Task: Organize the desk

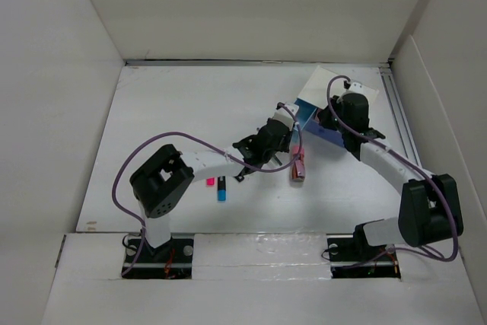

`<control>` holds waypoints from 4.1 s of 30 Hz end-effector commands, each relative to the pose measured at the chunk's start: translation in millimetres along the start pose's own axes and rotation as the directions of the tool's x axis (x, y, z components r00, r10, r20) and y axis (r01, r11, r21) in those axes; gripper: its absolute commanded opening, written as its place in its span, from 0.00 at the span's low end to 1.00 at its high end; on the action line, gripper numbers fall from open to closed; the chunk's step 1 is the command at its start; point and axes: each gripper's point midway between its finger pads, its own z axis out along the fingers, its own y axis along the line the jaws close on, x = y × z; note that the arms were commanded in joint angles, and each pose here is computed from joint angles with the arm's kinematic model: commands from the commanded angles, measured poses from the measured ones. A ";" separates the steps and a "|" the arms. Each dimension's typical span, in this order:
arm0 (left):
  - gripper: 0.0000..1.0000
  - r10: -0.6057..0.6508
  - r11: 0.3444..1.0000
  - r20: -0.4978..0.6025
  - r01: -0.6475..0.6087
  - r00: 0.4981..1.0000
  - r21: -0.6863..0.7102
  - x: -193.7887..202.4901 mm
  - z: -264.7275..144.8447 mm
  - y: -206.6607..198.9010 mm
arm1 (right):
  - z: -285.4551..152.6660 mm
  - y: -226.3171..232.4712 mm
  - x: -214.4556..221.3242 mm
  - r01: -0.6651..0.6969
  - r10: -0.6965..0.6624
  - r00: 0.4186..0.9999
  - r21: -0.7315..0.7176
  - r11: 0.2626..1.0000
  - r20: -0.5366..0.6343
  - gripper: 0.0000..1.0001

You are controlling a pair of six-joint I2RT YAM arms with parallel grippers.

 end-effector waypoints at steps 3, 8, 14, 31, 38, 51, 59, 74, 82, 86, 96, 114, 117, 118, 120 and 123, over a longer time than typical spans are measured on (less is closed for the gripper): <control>0.00 -0.015 1.000 0.056 0.014 0.998 0.025 -23.6 -14.9 -4.9 | 6.1 9.9 -49.8 -0.016 0.019 0.990 -0.024 1.000 0.141 0.00; 0.00 -0.014 0.999 0.055 0.012 0.998 0.029 -23.1 -15.0 -5.6 | 8.4 9.7 -54.7 -0.016 0.018 0.988 -0.016 1.000 0.153 0.00; 0.00 -0.016 1.000 0.045 0.015 0.999 0.021 -17.5 -20.0 -1.3 | 10.9 7.0 -58.6 -0.021 0.023 0.986 -0.011 1.000 0.162 0.00; 0.30 -0.039 0.998 0.056 0.041 0.998 -0.037 -24.3 -23.5 8.1 | 5.5 15.0 -56.1 -0.020 0.026 0.987 -0.041 0.999 0.157 0.07; 0.48 -0.070 0.995 0.086 0.075 0.994 -0.058 -37.0 -42.9 16.6 | 2.4 21.9 -51.6 -0.019 0.026 0.988 -0.049 0.999 0.149 0.10; 0.44 -0.177 0.984 0.021 0.177 0.984 -0.012 7.8 -100.9 -49.0 | -46.1 42.3 -51.6 0.001 0.017 0.985 -0.105 0.994 0.174 0.37; 0.56 -0.235 0.972 -0.061 0.232 0.970 -0.047 67.9 -80.0 -97.2 | -93.5 42.7 -53.1 0.038 -0.010 0.975 -0.122 0.992 0.221 0.51; 0.58 -0.167 0.975 -0.078 0.153 0.983 -0.162 78.1 -33.2 -84.5 | -135.0 40.1 -48.7 0.067 -0.027 0.970 -0.159 0.985 0.241 0.61; 0.54 -0.118 0.979 -0.134 0.093 0.984 -0.181 98.8 -12.0 -83.4 | -147.0 48.2 -59.2 0.084 -0.031 0.963 -0.190 0.978 0.267 0.61; 0.43 -0.112 0.980 -0.145 0.085 0.983 -0.180 105.1 -8.3 -84.7 | -151.7 50.3 -63.1 0.087 -0.029 0.960 -0.198 0.976 0.279 0.62; 0.04 -0.103 0.990 -0.124 0.090 0.987 -0.108 82.3 -42.0 -96.4 | -159.4 52.8 -72.5 0.090 -0.024 0.951 -0.201 0.975 0.308 0.62; 0.00 -0.173 0.983 0.015 0.172 0.985 0.069 -20.9 -141.8 -83.4 | -184.9 55.1 -93.1 0.096 -0.017 0.931 -0.201 0.975 0.364 0.62; 0.00 -0.187 0.977 0.024 0.184 0.982 0.103 -49.0 -149.3 -75.4 | -187.0 58.0 -93.7 0.102 -0.016 0.930 -0.216 0.971 0.368 0.62; 0.00 -0.207 0.974 0.042 0.201 0.978 0.103 -65.6 -146.1 -64.5 | -186.4 58.8 -92.7 0.102 -0.015 0.931 -0.221 0.970 0.364 0.62; 0.00 -0.197 0.970 0.000 0.195 0.980 0.144 -71.5 -141.3 -58.5 | -185.2 58.6 -92.4 0.103 -0.017 0.932 -0.220 0.970 0.363 0.62; 0.00 -0.192 0.967 -0.030 0.194 0.981 0.163 -89.1 -126.7 -41.6 | -184.3 57.5 -90.2 0.104 -0.020 0.933 -0.217 0.971 0.358 0.62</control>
